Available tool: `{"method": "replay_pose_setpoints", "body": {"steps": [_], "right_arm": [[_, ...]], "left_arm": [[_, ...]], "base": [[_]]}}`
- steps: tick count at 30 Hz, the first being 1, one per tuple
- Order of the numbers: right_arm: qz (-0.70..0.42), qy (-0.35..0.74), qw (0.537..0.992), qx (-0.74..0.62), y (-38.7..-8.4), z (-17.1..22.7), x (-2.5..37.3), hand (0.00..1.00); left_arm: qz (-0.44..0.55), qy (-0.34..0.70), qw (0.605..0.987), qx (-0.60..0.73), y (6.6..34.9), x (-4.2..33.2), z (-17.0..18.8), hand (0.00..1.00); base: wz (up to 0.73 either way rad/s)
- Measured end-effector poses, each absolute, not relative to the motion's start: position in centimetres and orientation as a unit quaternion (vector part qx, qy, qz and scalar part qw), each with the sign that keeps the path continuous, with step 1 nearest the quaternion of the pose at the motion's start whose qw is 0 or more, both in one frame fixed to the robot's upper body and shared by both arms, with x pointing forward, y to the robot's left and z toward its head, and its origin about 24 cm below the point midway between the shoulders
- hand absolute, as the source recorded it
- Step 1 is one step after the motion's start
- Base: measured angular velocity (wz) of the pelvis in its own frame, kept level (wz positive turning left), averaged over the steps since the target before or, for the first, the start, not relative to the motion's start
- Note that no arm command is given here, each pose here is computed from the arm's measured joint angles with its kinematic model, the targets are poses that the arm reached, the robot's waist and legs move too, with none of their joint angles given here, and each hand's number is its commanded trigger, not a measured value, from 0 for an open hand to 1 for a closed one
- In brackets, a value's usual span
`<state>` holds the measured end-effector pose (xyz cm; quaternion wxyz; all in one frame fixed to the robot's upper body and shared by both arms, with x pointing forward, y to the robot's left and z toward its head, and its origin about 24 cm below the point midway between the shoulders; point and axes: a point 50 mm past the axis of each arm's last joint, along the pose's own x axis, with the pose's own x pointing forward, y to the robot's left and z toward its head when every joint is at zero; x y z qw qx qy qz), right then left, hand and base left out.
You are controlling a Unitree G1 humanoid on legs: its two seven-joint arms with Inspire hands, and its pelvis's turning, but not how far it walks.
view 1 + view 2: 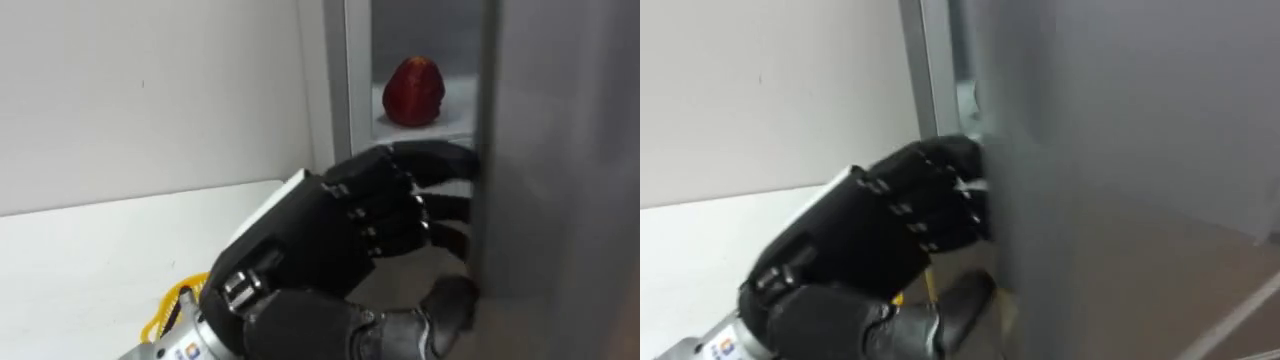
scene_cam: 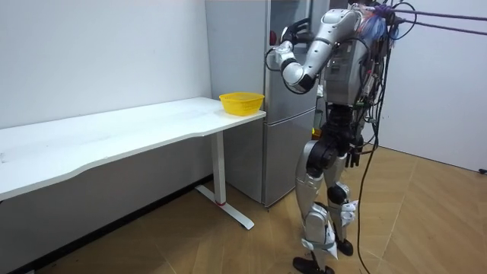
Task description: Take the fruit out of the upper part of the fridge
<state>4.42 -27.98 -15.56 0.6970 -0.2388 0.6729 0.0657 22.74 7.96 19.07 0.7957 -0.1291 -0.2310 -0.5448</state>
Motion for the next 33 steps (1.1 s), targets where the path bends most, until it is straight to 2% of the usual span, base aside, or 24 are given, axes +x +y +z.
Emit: {"method": "replay_pose_setpoints", "body": {"steps": [1, 2, 5, 8, 24, 28, 33], "right_arm": [[0.066, 0.671, 0.699, -0.24, -28.0, -15.5, 4.6, 0.0], [0.064, 0.669, 0.7, -0.242, -28.1, -15.5, 4.7, 0.0], [0.065, 0.666, 0.702, -0.246, -28.3, -15.4, 5.1, 0.0], [0.07, 0.667, 0.701, -0.242, -28.3, -15.4, 5.0, 0.0], [0.068, 0.66, 0.708, -0.242, -28.2, -15.4, 5.2, 0.0], [0.058, 0.66, 0.708, -0.242, -28.3, -15.4, 4.7, 0.0], [0.048, 0.664, 0.708, -0.236, -28.3, -15.5, 3.5, 0.0]], "left_arm": [[-0.57, -0.232, 0.778, -0.122, 7.2, 22.5, 19.3, 0.78], [-0.593, -0.228, 0.763, -0.115, 6.7, 22.3, 19.3, 0.0], [-0.631, -0.215, 0.738, -0.103, 5.8, 21.8, 19.1, 0.0], [-0.645, -0.21, 0.728, -0.099, 5.7, 21.6, 18.9, 0.0], [-0.661, -0.212, 0.715, -0.086, 5.7, 21.5, 19.0, 0.0], [-0.652, -0.219, 0.721, -0.082, 5.9, 21.6, 19.3, 0.0], [-0.579, -0.273, 0.767, -0.047, 7.2, 22.3, 21.0, 0.0]], "base": [[-0.21], [-0.25], [-0.23], [-0.14], [-0.02], [-0.01], [-0.03]]}}
